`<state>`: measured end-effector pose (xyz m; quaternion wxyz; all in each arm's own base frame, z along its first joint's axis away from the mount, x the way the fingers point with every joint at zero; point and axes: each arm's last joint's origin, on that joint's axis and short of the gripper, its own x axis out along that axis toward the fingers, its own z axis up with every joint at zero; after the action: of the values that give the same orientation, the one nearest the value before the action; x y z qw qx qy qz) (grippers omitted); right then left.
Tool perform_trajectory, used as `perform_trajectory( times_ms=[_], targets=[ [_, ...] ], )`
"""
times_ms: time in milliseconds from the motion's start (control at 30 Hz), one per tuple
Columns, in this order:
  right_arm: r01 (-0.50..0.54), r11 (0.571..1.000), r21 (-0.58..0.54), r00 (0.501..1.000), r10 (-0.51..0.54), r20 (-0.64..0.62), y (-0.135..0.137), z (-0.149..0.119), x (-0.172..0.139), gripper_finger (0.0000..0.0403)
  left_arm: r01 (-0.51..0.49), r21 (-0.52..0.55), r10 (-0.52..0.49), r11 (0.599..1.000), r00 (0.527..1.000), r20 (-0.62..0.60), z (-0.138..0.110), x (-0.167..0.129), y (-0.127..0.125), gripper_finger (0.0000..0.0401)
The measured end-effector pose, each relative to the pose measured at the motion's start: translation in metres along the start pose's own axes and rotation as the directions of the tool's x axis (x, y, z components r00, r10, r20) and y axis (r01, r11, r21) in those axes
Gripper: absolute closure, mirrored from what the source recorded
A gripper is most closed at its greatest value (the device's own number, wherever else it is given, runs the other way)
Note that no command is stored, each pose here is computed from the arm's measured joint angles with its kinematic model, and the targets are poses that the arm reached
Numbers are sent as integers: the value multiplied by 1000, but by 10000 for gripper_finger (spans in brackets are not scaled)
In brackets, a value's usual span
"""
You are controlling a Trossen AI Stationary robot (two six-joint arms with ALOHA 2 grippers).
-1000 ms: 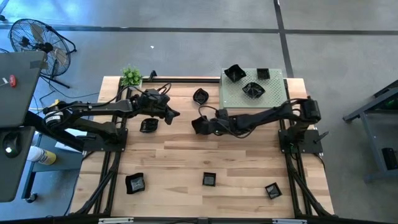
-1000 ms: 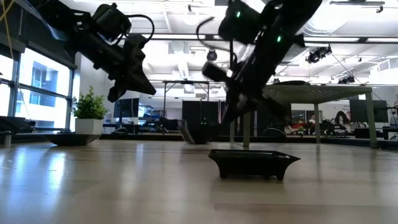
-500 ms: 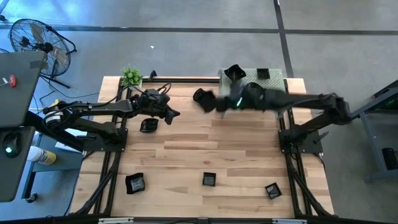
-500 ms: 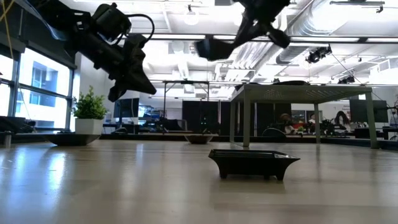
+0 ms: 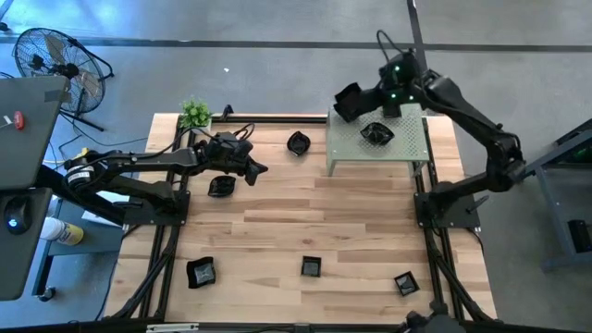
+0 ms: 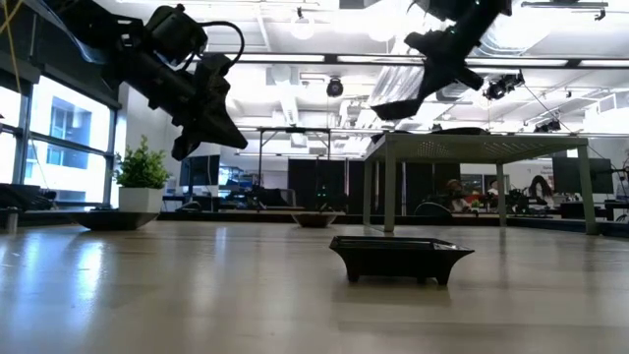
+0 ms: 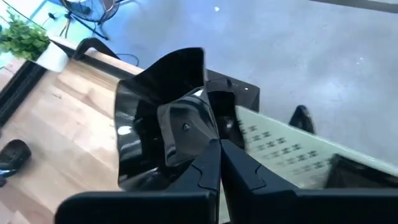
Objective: Pick & Place Mini shaped plates
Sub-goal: Stack the distorted square plate on top of the distorted square plates on the shelf, then stack the square plate on top of the square plates on the shelf
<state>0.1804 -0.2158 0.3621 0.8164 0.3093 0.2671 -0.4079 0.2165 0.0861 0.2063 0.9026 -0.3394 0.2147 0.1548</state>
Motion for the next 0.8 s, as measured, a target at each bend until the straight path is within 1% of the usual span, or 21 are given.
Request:
perform_trajectory(
  times_ms=[133, 300, 433, 567, 667, 800],
  targets=[
    [-3, 1000, -5, 1000, 3, -30, -11, 3, 10, 402, 0, 0, 0, 1000, 1000, 0, 0, 0, 0, 399],
    [9, 1000, -18, 996, -11, -85, -15, 2, 31, 401, 0, 0, 0, 1000, 1000, 0, 0, 0, 0, 399],
    [14, 1000, -11, 994, -16, -110, -16, 2, 40, 393, -1, 0, 1, 1000, 1000, 0, 0, 0, 0, 399],
    [16, 1000, -11, 993, -17, -115, -16, 1, 42, 373, 0, -1, 0, 1000, 1000, 0, 0, 0, 0, 399],
    [27, 1000, -13, 994, -28, -102, -16, 2, 39, 347, -1, 0, 1, 1000, 1000, 0, 0, 0, 0, 399],
    [12, 1000, -23, 998, -14, -60, -14, 3, 21, 314, 9, 17, -8, 1000, 1000, -6, 0, 0, 0, 399]
  ],
)
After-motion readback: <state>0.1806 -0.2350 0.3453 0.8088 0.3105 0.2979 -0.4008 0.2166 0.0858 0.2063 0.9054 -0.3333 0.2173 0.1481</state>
